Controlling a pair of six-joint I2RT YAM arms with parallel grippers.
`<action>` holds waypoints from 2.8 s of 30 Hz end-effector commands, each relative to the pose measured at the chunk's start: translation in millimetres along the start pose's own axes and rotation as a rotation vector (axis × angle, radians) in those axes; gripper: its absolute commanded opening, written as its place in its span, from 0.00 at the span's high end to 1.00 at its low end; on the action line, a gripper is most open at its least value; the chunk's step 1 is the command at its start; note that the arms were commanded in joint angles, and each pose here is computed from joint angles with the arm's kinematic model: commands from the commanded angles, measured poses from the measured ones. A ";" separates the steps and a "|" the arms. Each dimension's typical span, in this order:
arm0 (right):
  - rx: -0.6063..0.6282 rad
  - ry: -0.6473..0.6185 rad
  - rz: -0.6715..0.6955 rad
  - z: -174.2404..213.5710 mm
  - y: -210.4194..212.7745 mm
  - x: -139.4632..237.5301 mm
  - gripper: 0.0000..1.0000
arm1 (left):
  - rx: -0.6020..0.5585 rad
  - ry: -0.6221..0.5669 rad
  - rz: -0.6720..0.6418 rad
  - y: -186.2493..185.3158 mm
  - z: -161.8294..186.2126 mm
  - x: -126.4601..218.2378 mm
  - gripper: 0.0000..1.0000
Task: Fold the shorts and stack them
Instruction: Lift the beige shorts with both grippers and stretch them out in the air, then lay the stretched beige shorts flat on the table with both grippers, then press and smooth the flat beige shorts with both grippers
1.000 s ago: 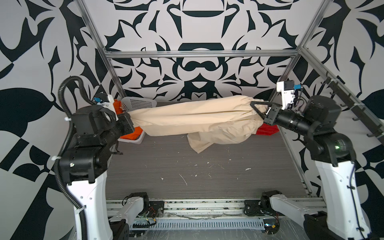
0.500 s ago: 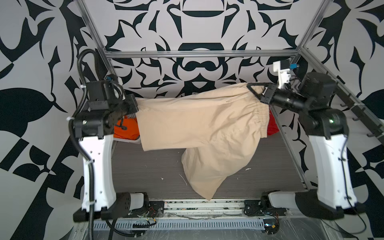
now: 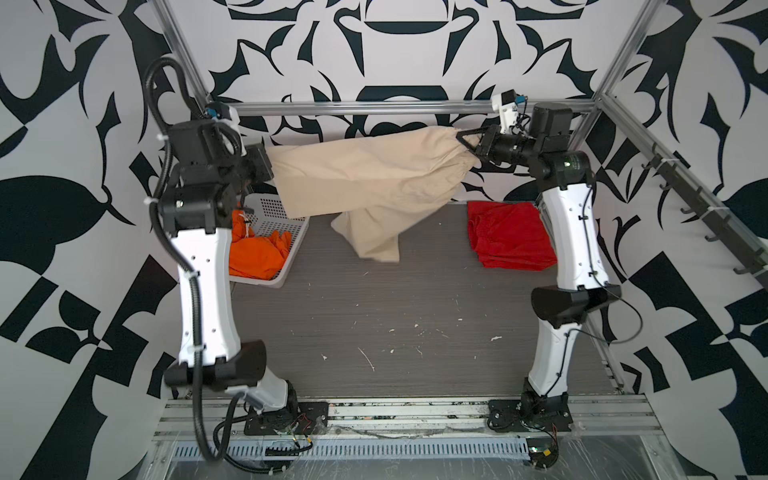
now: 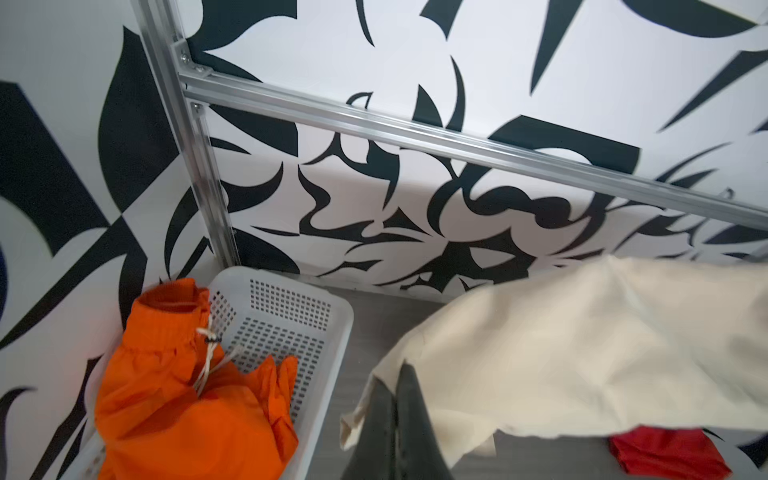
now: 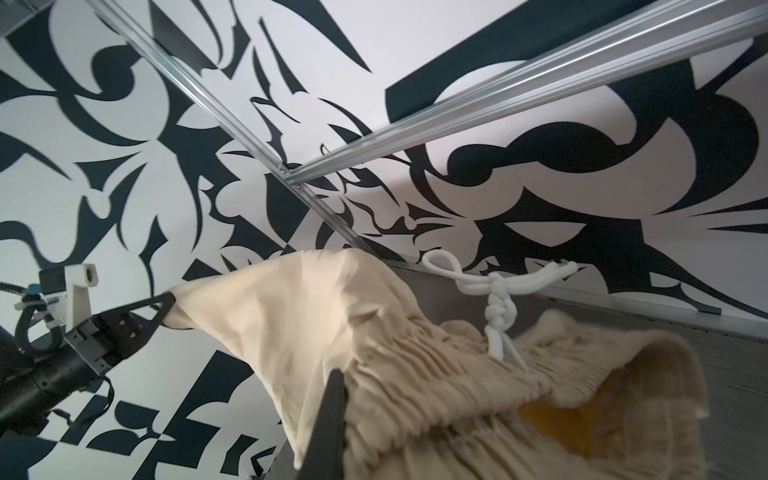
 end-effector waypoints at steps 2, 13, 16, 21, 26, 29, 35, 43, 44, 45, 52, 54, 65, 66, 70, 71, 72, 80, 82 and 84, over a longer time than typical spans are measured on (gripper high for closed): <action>0.108 -0.083 -0.098 30.1 32.4 36.5 1.00 | 0.021 -0.047 0.015 11.3 39.4 37.0 1.00; -0.365 0.466 0.155 291.4 -69.0 28.5 1.00 | 0.269 0.533 -0.383 137.1 279.8 -8.1 1.00; -0.465 0.529 0.196 327.2 -68.6 41.8 1.00 | 0.271 0.629 -0.461 148.6 300.0 -4.1 1.00; -0.646 0.665 0.298 379.2 -59.7 71.6 1.00 | 0.279 0.641 -0.504 146.9 299.4 -3.0 0.96; -0.721 0.779 0.366 409.8 -39.4 102.4 0.73 | 0.384 0.721 -0.511 135.9 301.7 5.7 0.64; -0.668 0.783 0.415 393.1 -28.1 117.3 0.51 | 0.413 0.736 -0.529 127.8 295.3 20.6 0.42; -0.440 0.761 0.614 321.1 -22.0 137.0 0.47 | 0.458 0.636 -0.402 103.6 268.5 36.4 0.43; -0.376 0.712 0.403 351.7 -20.1 42.7 0.53 | 0.481 0.694 -0.192 59.2 314.3 -23.4 0.46; -0.390 0.711 0.402 361.9 -26.0 35.3 0.54 | 0.485 0.711 -0.189 55.8 324.1 -32.7 0.46; -0.407 0.712 0.403 371.4 -31.6 30.6 0.54 | 0.493 0.724 -0.185 53.7 331.9 -40.6 0.46; -0.445 0.844 0.492 434.9 -57.7 38.6 0.55 | 0.538 0.779 -0.341 86.1 390.9 -66.3 0.48; -0.463 0.894 0.540 451.0 -61.6 50.7 0.55 | 0.551 0.781 -0.382 97.4 404.7 -63.3 0.47; -0.333 0.998 0.789 419.2 -59.2 107.4 0.52 | 0.640 0.653 -0.327 92.8 377.3 -29.6 0.42; -0.316 0.947 0.751 402.9 -54.8 98.0 0.52 | 0.634 0.628 -0.297 88.1 368.3 -30.0 0.42; -0.254 0.782 0.554 363.4 -32.9 46.5 0.52 | 0.601 0.637 -0.186 65.8 345.7 -44.8 0.45; -0.242 0.755 0.504 360.4 -28.6 31.5 0.53 | 0.597 0.654 -0.170 61.5 344.9 -52.4 0.46; -0.241 0.736 0.458 360.0 -25.2 16.7 0.53 | 0.600 0.679 -0.145 56.0 345.3 -60.3 0.49; -0.262 0.752 0.331 397.5 -22.7 -52.4 0.54 | 0.541 0.808 -0.093 20.4 375.5 -115.1 0.51; -0.278 0.779 0.337 412.2 -28.7 -54.1 0.54 | 0.528 0.833 -0.104 20.4 388.0 -126.4 0.51; -0.280 0.813 0.359 426.2 -34.7 -50.6 0.54 | 0.513 0.853 -0.130 25.2 399.9 -135.3 0.50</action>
Point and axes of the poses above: each gripper's point midway between its finger pads, its own x axis back along the fingers, its own y axis along the line the jaws close on, z = x × y, the point moved 6 cm from there along x, back along the fingers, and after that the axes turned 13 degrees about x, right-handed, at the moved point
